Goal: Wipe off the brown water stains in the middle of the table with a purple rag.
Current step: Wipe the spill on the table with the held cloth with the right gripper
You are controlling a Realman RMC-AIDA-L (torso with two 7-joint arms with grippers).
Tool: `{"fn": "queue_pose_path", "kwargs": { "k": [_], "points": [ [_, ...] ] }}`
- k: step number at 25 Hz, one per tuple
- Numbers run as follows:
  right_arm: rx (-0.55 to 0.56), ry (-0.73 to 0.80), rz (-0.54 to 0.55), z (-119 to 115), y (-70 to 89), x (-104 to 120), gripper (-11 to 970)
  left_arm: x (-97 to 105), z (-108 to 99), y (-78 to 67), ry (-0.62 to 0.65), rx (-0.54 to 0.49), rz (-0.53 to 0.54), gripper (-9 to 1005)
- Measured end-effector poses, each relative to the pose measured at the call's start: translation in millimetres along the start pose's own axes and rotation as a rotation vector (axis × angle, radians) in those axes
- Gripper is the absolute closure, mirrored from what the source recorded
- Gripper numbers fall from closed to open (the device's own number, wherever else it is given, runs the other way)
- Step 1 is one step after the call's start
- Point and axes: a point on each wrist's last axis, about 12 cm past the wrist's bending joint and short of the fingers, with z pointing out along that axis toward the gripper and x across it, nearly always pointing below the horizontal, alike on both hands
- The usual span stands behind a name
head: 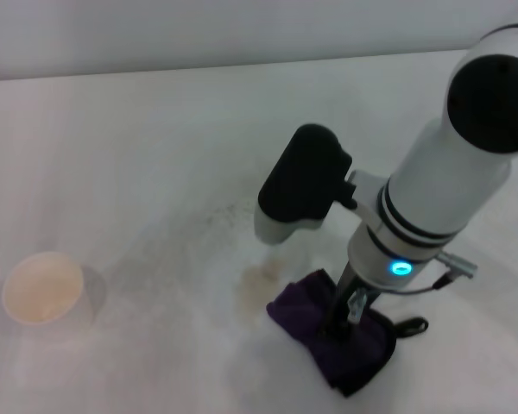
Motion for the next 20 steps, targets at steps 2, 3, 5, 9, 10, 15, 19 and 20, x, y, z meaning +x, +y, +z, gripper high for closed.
{"fn": "queue_pose_path", "kwargs": {
  "k": [2,3,5,9,10,15,19,20],
  "points": [
    [-0.02,0.0,-0.019,-0.4,8.7,2.0,862,-0.1,0.6,-0.2,-0.001,0.001,0.0,104],
    [-0.035,-0.004,-0.031,-0.9,13.7,2.3,862,-0.1,0.8,-0.2,-0.001,0.001,0.0,104],
    [-0.072,-0.018,-0.054,-2.3,23.4,2.0,862,-0.2,1.2,-0.3,-0.002,0.001,0.0,104],
    [-0.129,-0.016,-0.118,-0.6,43.2,3.7,862,-0.4,2.0,-0.3,-0.004,0.002,0.0,103],
    [-0.138,-0.008,-0.137,1.1,48.3,4.6,862,-0.5,2.3,-0.4,-0.005,0.002,0.0,103],
    [-0.171,0.013,-0.17,7.5,59.6,6.4,862,-0.6,2.8,-0.4,-0.006,0.003,0.0,103],
    [-0.167,-0.005,-0.178,6.0,60.1,1.9,862,-0.5,2.1,-0.2,-0.005,0.002,0.0,103],
    [-0.159,-0.017,-0.18,3.7,58.6,-1.5,863,-0.5,1.7,-0.1,-0.004,0.001,0.0,103]
  ]
}}
